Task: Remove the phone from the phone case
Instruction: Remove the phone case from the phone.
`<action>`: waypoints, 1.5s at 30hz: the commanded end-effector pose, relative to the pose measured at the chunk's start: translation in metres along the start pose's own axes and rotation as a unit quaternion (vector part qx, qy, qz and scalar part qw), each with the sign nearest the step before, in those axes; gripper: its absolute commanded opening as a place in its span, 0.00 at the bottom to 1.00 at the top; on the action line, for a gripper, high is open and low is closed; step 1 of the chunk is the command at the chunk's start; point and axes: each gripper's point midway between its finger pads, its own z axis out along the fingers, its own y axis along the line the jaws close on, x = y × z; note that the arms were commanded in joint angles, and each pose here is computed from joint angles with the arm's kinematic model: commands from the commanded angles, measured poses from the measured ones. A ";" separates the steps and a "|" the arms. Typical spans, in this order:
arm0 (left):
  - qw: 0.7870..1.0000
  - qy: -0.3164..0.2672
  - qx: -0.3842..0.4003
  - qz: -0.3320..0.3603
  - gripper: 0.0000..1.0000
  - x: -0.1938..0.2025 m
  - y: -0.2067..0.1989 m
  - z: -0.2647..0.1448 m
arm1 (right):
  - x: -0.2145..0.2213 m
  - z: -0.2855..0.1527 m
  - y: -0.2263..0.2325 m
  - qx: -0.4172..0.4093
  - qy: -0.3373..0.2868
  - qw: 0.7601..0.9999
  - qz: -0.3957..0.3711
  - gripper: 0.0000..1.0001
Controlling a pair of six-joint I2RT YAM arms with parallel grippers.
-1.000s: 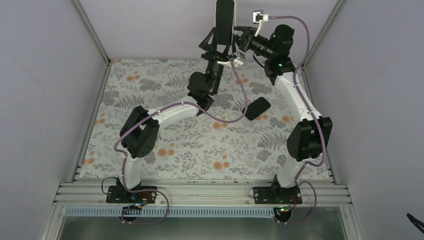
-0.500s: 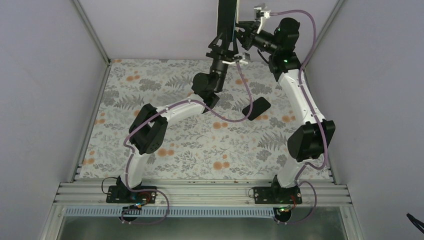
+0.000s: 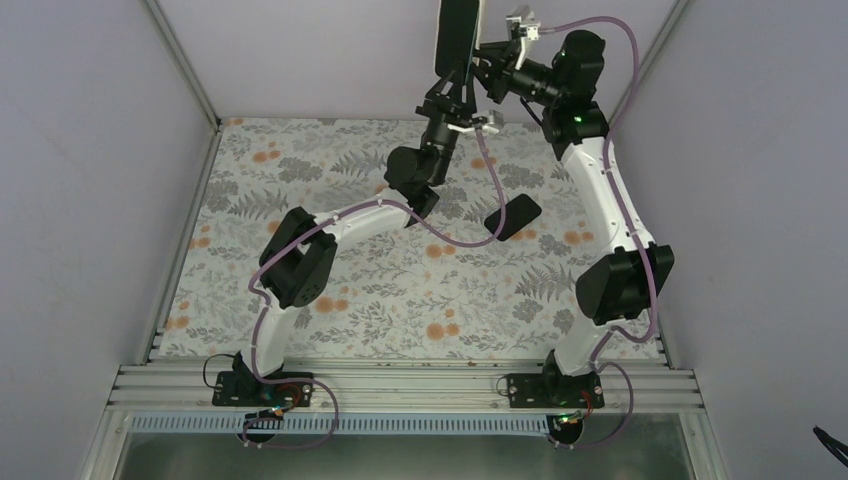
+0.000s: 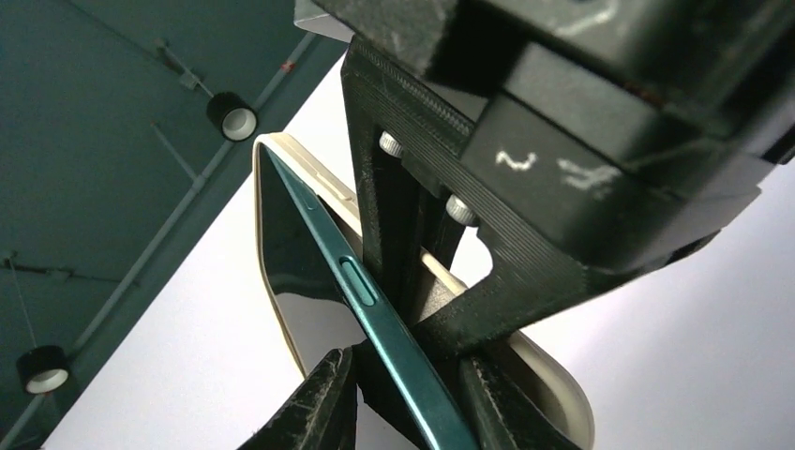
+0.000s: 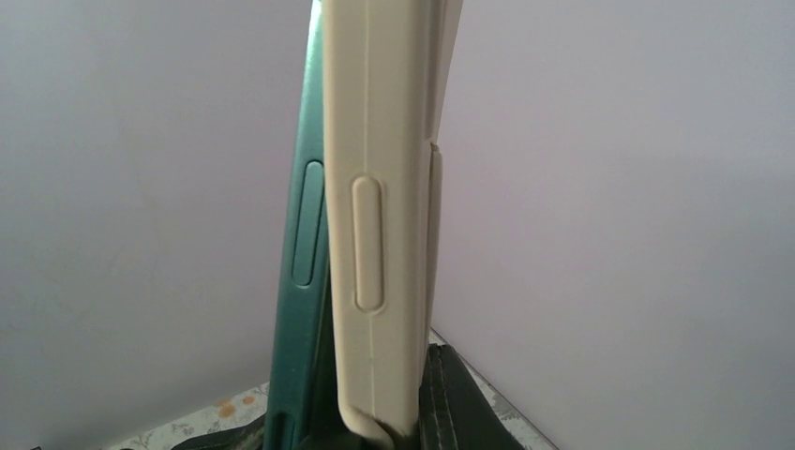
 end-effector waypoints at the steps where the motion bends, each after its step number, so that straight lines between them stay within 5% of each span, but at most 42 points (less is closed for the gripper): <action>1: 0.970 0.094 -0.223 0.001 0.25 0.075 0.175 0.022 | 0.077 -0.018 0.088 -0.227 0.128 0.948 0.185 0.03; 16: 0.976 0.103 -0.192 -0.021 0.03 0.070 0.184 0.012 | 0.079 -0.027 -0.005 -0.095 0.110 0.973 0.178 0.03; 25: 0.984 0.141 -0.069 -0.087 0.02 0.065 0.191 0.023 | 0.088 -0.037 -0.069 0.063 0.170 0.982 0.048 0.03; 34: 0.989 0.148 -0.021 0.017 0.02 0.077 0.203 -0.007 | 0.089 -0.070 -0.121 0.212 0.252 0.943 -0.059 0.03; 41: 0.983 0.142 0.002 0.112 0.02 0.100 0.230 -0.046 | 0.104 -0.095 -0.119 0.201 0.272 0.940 -0.038 0.03; 45: 0.967 0.194 0.061 0.156 0.02 0.139 0.206 -0.075 | 0.125 -0.092 -0.094 0.134 0.294 0.946 0.011 0.03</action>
